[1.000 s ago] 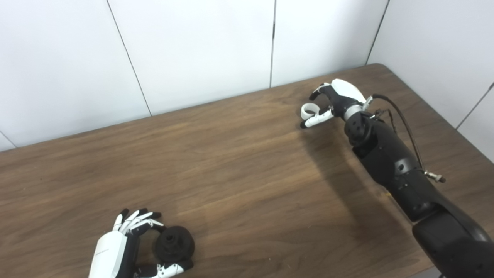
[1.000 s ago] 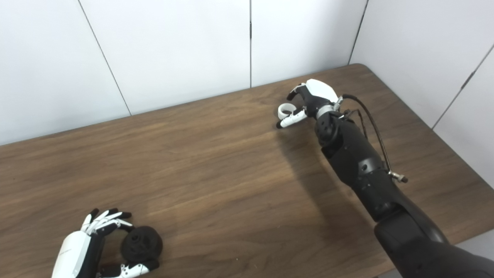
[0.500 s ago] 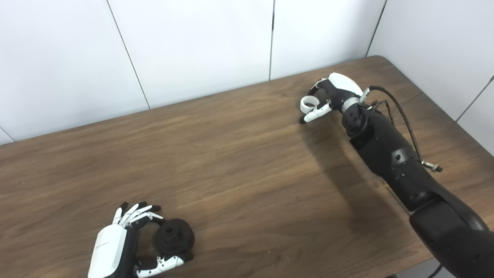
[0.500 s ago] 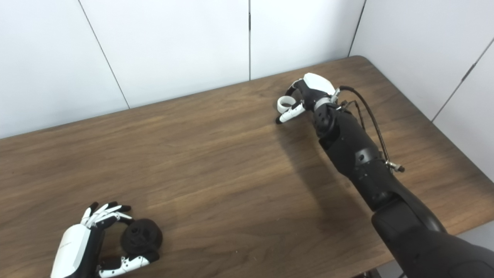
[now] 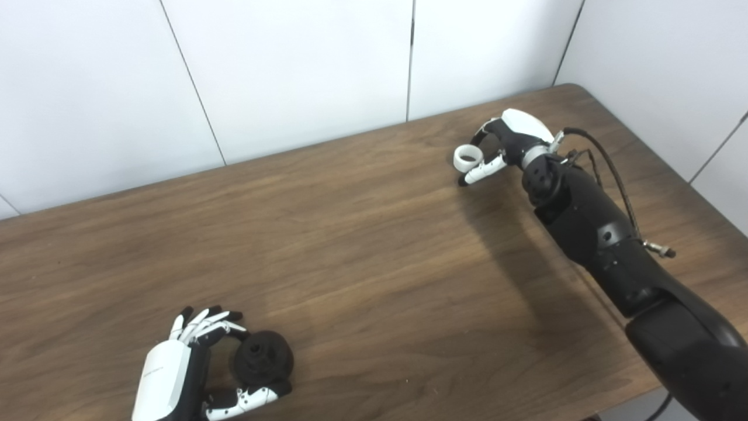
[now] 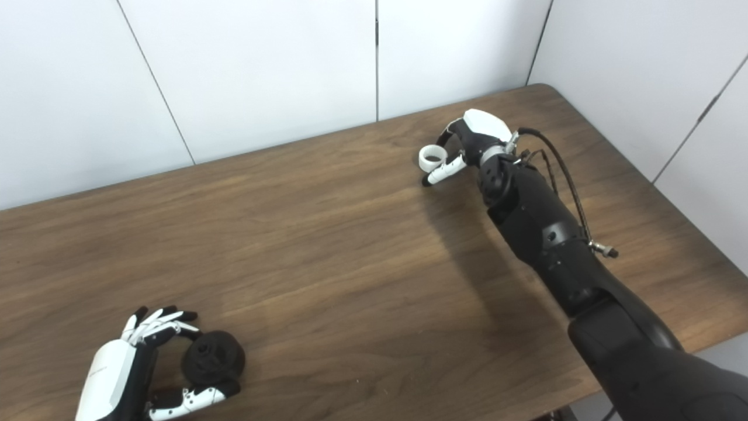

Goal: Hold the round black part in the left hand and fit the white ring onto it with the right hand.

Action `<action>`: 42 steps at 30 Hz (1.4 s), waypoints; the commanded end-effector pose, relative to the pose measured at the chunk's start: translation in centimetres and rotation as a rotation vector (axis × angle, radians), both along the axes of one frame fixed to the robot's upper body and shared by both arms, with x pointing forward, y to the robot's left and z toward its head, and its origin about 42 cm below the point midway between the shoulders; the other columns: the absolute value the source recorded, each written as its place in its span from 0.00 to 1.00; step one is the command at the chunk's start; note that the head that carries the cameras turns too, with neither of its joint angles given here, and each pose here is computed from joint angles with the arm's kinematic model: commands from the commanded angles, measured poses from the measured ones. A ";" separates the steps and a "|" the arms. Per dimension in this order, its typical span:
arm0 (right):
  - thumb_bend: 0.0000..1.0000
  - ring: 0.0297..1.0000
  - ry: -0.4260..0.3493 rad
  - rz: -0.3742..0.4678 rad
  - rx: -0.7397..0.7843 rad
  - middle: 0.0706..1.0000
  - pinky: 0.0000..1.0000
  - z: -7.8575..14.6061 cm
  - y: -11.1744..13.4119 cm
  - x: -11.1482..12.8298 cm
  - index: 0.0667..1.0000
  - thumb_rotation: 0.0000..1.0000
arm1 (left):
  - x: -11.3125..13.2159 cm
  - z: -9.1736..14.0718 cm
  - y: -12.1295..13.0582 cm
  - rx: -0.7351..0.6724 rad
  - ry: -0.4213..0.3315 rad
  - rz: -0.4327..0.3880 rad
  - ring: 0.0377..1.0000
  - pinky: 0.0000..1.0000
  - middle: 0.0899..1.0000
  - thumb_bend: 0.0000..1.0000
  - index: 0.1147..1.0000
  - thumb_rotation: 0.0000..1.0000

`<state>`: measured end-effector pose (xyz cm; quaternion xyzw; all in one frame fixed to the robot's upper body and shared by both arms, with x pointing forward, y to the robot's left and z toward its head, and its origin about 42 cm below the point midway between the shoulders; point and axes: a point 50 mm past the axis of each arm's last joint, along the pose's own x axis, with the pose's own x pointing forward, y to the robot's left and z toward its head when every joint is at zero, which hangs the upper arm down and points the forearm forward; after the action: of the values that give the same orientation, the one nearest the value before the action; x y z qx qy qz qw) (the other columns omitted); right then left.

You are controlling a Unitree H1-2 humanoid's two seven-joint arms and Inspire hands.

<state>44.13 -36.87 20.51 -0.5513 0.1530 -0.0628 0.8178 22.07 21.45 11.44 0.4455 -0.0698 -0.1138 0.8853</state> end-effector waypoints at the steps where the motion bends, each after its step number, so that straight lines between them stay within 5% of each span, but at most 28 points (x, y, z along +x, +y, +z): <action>1: 0.74 0.98 -0.072 0.003 -0.042 0.92 0.97 3.0 -0.6 0.9 0.64 0.29 | -1.4 -1.9 0.7 0.050 0.130 0.007 0.86 1.00 0.74 0.52 0.42 0.05; 6: 0.73 0.98 -0.075 -0.002 -0.028 0.91 0.99 2.9 -0.5 1.0 0.59 0.26 | -1.5 -1.9 0.6 0.045 0.128 0.010 0.86 1.00 0.74 0.52 0.42 0.05; 8: 0.56 0.99 -0.080 0.000 -0.019 0.90 0.99 2.8 -0.4 0.9 0.48 0.17 | -1.5 -1.8 0.6 0.046 0.130 0.009 0.87 1.00 0.74 0.52 0.42 0.05; 10: 0.53 0.98 -0.094 0.005 -0.012 0.88 0.97 2.8 -0.4 0.7 0.46 0.15 | -1.5 -1.7 0.6 0.045 0.129 0.007 0.87 1.00 0.74 0.52 0.42 0.05; 29: 0.52 0.95 -0.083 0.017 -0.010 0.83 0.87 2.1 -0.2 0.1 0.45 0.14 | -1.5 -1.6 0.2 0.044 0.127 0.002 0.87 1.00 0.74 0.52 0.42 0.05; 42: 0.52 0.95 -0.103 0.308 -0.035 0.83 0.96 6.7 5.4 -3.3 0.45 0.14 | -2.0 -1.5 -1.7 0.045 0.115 -0.016 0.85 1.00 0.74 0.52 0.42 0.05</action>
<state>40.56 -31.76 23.92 -0.5597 0.0614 0.0368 0.8256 21.80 20.39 11.60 0.4550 -0.0662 -0.1113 0.8810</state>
